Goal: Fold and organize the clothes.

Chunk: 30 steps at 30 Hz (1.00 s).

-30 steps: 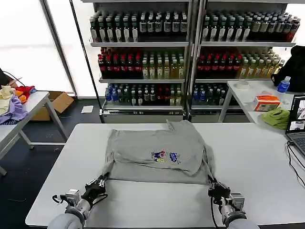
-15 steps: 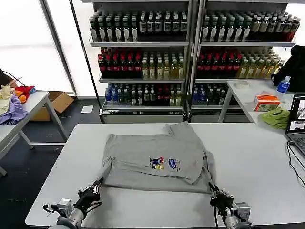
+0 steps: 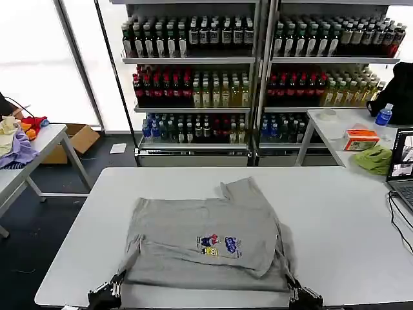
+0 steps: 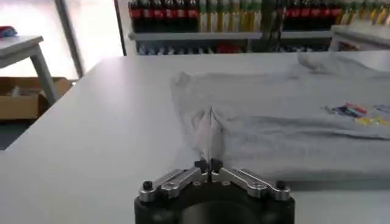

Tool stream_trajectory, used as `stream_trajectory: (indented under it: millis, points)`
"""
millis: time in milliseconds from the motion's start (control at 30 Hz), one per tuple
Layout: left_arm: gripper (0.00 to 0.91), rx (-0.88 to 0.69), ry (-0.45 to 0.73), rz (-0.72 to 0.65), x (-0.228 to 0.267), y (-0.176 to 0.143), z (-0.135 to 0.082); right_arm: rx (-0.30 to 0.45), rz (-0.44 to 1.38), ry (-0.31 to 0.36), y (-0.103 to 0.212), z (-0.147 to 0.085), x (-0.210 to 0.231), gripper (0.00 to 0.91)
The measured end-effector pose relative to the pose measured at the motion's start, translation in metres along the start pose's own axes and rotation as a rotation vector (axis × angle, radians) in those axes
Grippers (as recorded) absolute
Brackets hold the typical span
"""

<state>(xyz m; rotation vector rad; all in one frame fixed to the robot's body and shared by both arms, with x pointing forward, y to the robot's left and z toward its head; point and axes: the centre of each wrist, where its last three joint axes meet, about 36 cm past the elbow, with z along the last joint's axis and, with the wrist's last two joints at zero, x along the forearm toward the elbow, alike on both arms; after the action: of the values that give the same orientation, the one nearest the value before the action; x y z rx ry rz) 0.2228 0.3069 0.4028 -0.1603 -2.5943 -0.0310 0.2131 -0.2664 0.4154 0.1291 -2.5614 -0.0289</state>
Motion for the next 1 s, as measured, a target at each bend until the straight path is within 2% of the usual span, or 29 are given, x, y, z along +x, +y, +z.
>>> stream_trajectory:
  millis: [167, 267, 500, 733, 1000]
  points:
    - [0.907, -0.018, 0.028, -0.01, 0.011, 0.006, -0.009, -0.018, -0.013, -0.043, -0.006, -0.007, 0.004, 0.907]
    - [0.907, -0.025, 0.037, -0.029, 0.015, 0.014, -0.016, -0.028, -0.018, -0.091, -0.016, -0.016, 0.002, 0.907]
    - [0.907, -0.037, 0.022, -0.083, 0.014, 0.043, -0.037, -0.001, -0.068, -0.216, -0.049, -0.055, -0.027, 0.907]
    - [0.907, -0.05, -0.029, -0.039, -0.019, 0.07, -0.065, 0.065, -0.168, -0.293, -0.078, -0.111, -0.097, 0.907]
    - [0.907, -0.034, -0.063, 0.072, -0.095, 0.083, -0.088, 0.109, -0.255, -0.276, -0.089, -0.165, -0.205, 0.907]
